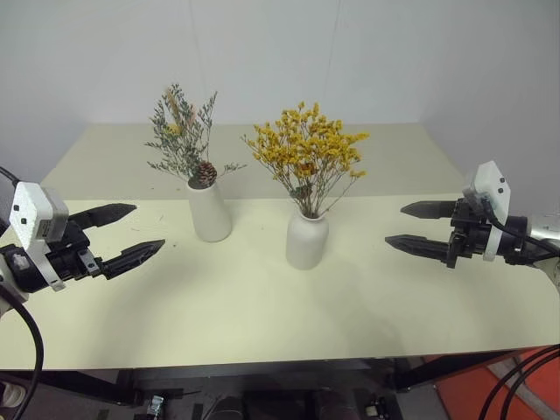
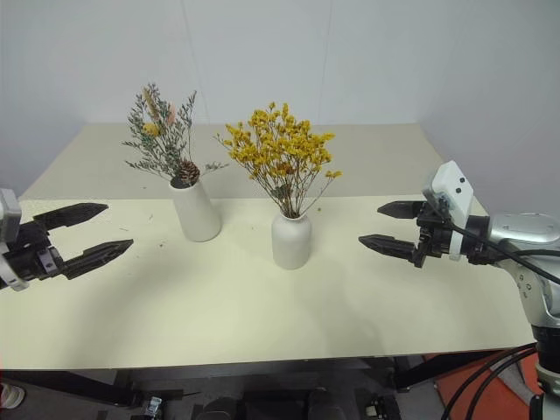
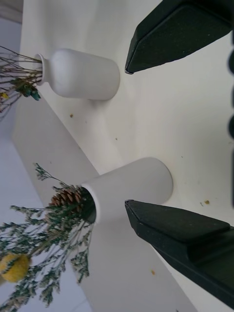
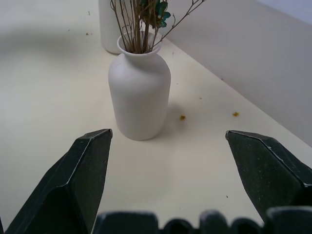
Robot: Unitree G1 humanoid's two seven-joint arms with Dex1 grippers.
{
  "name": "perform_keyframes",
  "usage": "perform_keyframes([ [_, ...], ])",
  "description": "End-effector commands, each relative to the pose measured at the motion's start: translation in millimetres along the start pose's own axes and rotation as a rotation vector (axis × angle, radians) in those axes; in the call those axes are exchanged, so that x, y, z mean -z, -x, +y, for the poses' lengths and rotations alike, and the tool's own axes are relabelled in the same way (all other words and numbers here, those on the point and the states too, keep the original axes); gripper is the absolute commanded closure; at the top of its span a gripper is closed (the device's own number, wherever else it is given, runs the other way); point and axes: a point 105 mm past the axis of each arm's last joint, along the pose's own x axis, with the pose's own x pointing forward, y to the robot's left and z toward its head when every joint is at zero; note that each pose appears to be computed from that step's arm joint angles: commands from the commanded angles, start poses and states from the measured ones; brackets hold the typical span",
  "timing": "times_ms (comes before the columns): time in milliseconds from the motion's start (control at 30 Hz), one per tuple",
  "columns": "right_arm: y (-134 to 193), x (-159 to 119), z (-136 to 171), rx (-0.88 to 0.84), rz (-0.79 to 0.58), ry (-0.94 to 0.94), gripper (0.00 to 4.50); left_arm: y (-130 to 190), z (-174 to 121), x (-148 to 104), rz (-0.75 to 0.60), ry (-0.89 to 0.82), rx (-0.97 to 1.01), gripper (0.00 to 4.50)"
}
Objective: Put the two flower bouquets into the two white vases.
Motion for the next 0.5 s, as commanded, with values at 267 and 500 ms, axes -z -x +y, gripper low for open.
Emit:
perform_keyframes([
  [267, 8.5, -8.9, 3.9, 0.029, -0.013, 0.051, 0.06, 1.2, 1.4, -16.0, -0.036, -0.056, 0.01, 0.0],
  [500, 8.4, -6.4, 7.8, 0.035, -0.018, 0.047, 0.06, -2.7, 3.8, -20.8, -0.046, -0.062, 0.024, 0.0],
])
